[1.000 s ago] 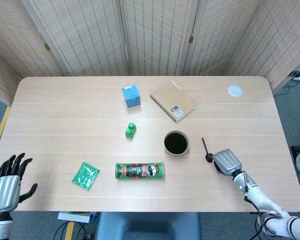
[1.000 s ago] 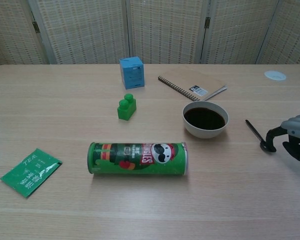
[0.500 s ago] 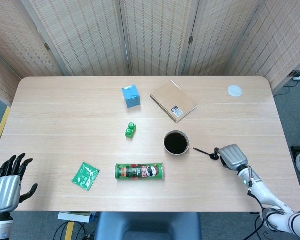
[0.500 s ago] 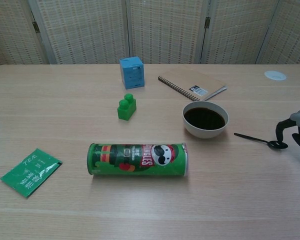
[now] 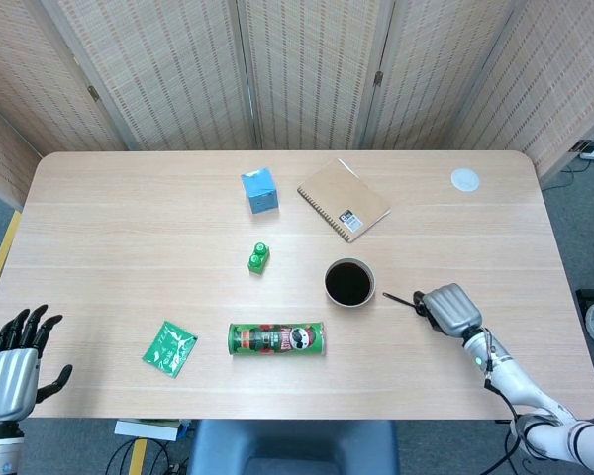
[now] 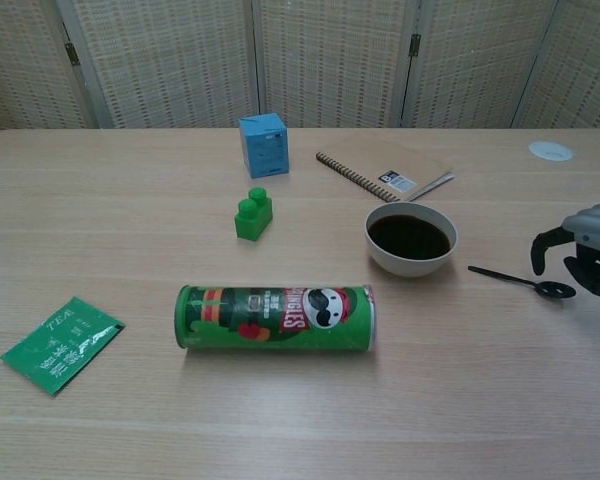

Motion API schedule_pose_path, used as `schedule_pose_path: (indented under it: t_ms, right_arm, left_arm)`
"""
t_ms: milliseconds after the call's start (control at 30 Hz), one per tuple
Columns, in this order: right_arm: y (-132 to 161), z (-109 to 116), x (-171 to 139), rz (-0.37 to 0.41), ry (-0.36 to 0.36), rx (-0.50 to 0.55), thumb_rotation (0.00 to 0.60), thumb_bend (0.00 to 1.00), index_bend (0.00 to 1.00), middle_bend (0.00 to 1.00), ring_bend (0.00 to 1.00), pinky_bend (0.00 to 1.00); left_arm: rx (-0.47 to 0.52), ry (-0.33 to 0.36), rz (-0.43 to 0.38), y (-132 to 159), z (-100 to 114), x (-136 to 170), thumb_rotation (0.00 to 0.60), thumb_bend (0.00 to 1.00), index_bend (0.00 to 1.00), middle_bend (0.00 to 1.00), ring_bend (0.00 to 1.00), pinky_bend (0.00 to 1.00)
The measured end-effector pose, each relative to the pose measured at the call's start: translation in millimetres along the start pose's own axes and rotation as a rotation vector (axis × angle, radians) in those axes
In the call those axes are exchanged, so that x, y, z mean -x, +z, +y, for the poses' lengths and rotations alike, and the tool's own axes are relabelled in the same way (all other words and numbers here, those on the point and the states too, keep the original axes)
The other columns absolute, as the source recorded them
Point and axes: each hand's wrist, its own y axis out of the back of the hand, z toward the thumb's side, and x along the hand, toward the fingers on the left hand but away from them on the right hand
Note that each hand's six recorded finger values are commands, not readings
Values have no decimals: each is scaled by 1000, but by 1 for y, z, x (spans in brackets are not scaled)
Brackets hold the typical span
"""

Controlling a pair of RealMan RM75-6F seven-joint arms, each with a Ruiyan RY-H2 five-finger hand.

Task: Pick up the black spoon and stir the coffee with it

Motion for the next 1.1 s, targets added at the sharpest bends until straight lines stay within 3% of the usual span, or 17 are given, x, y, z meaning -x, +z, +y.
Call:
schedule_pose_path:
  t_ms: [333, 1100]
  right_arm:
    - [-9, -20, -12, -25, 53, -10, 600, 755, 403, 988, 1000, 1000]
    - [-7, -12, 8, -28, 29, -5, 600, 742, 403, 988, 1000, 1000]
  left_arm:
    - [3, -1, -6, 2, -1, -1, 600, 311, 209, 102, 69, 142]
    - [-2, -4, 9, -3, -2, 1, 600, 311, 209, 103, 69, 142]
